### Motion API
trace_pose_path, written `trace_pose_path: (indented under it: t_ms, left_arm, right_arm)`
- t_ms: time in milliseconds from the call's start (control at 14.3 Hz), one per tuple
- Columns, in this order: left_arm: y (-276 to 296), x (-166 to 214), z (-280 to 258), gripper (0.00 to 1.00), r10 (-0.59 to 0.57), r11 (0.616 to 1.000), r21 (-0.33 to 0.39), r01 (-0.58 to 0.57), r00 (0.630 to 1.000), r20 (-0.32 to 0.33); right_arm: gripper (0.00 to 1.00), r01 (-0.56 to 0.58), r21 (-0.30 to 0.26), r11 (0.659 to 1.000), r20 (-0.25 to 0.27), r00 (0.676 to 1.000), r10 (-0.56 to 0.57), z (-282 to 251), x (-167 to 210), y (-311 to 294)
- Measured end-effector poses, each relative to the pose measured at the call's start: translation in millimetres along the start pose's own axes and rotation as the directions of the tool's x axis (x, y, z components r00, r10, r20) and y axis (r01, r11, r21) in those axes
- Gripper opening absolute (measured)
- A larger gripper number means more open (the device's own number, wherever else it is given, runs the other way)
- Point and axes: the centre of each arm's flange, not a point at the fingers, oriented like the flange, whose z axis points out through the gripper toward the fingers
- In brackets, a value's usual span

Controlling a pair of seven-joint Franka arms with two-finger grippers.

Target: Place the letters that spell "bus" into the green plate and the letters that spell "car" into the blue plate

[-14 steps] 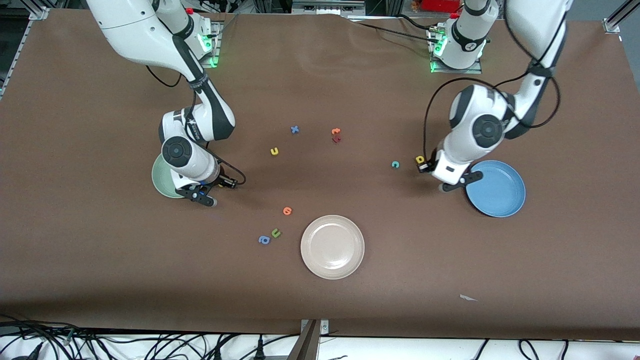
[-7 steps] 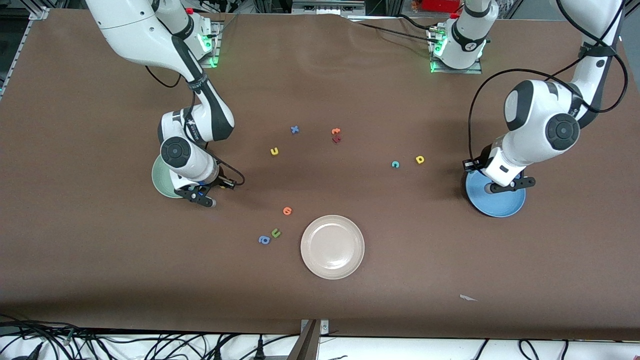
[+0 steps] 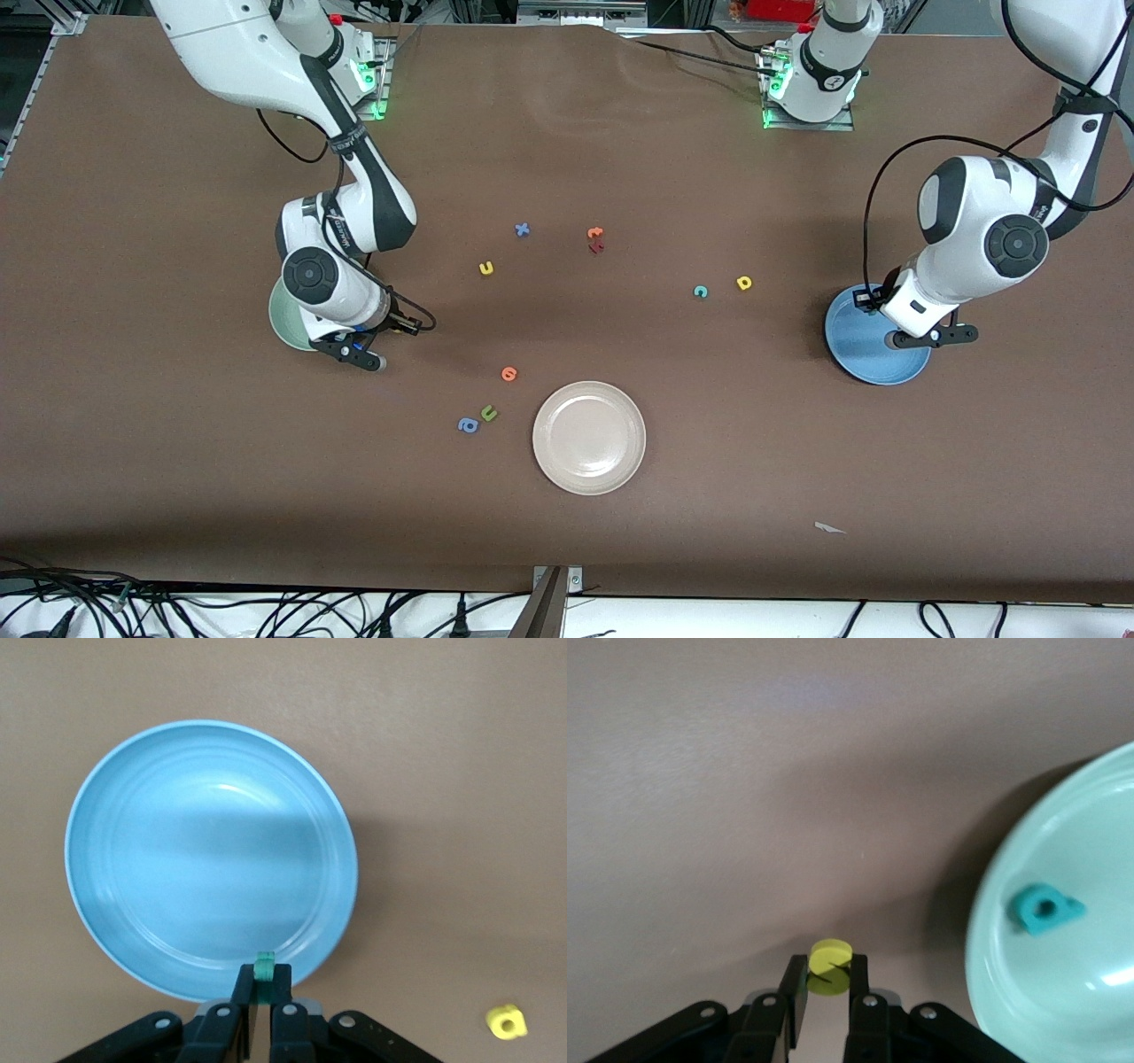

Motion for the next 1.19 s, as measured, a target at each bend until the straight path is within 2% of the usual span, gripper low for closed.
trace_pose_path:
  t_ms: [210, 350, 629, 699, 839, 909, 1118, 1188]
  left_arm:
    - [-15.3, 10.5, 18.9, 0.10, 0.010, 1.000, 0.002, -0.010, 0.999, -0.039]
    - [-23.4, 14.4, 31.4, 0.25, 0.006, 1.000, -0.007, -0.006, 0.999, -0.046]
    - [-21.4, 16.3, 33.8, 0.63, 0.005, 1.000, -0.011, -0.005, 0.999, -0.050]
    - [-17.1, 16.9, 31.0, 0.66, -0.003, 1.000, -0.015, 0.003, 0.999, -0.053]
    - [6.3, 14.8, 20.8, 0.66, -0.042, 0.999, -0.033, 0.040, 0.998, -0.051]
    - [24.3, 12.0, 14.4, 0.70, -0.065, 0.997, -0.044, 0.063, 0.997, -0.050]
    - [80.2, 0.7, 1.5, 0.93, -0.168, 0.981, -0.103, 0.164, 0.985, -0.033]
    - [98.2, -4.0, -0.6, 0.94, -0.208, 0.971, -0.125, 0.204, 0.978, -0.018]
  right_arm:
    - [0.23, 0.099, -0.043, 0.994, 0.059, 0.994, -0.096, -24.7, 8.0, 20.1]
    - [0.23, 0.138, -0.060, 0.989, 0.083, 0.988, -0.133, -25.9, 20.0, 48.5]
    - [0.27, 0.186, -0.073, 0.980, 0.118, 0.977, -0.177, -12.1, 45.9, 108.3]
    - [0.32, 0.187, -0.072, 0.980, 0.123, 0.976, -0.177, -10.3, 47.4, 112.4]
    - [0.50, 0.198, -0.061, 0.978, 0.124, 0.974, -0.190, -11.3, 42.7, 103.2]
    - [0.61, 0.197, -0.049, 0.979, 0.122, 0.974, -0.190, -13.9, 35.4, 90.0]
    - [0.86, 0.144, -0.024, 0.989, 0.114, 0.984, -0.140, -22.9, -3.7, 29.6]
    - [0.97, 0.127, -0.014, 0.992, 0.106, 0.986, -0.125, -27.6, -19.5, 8.7]
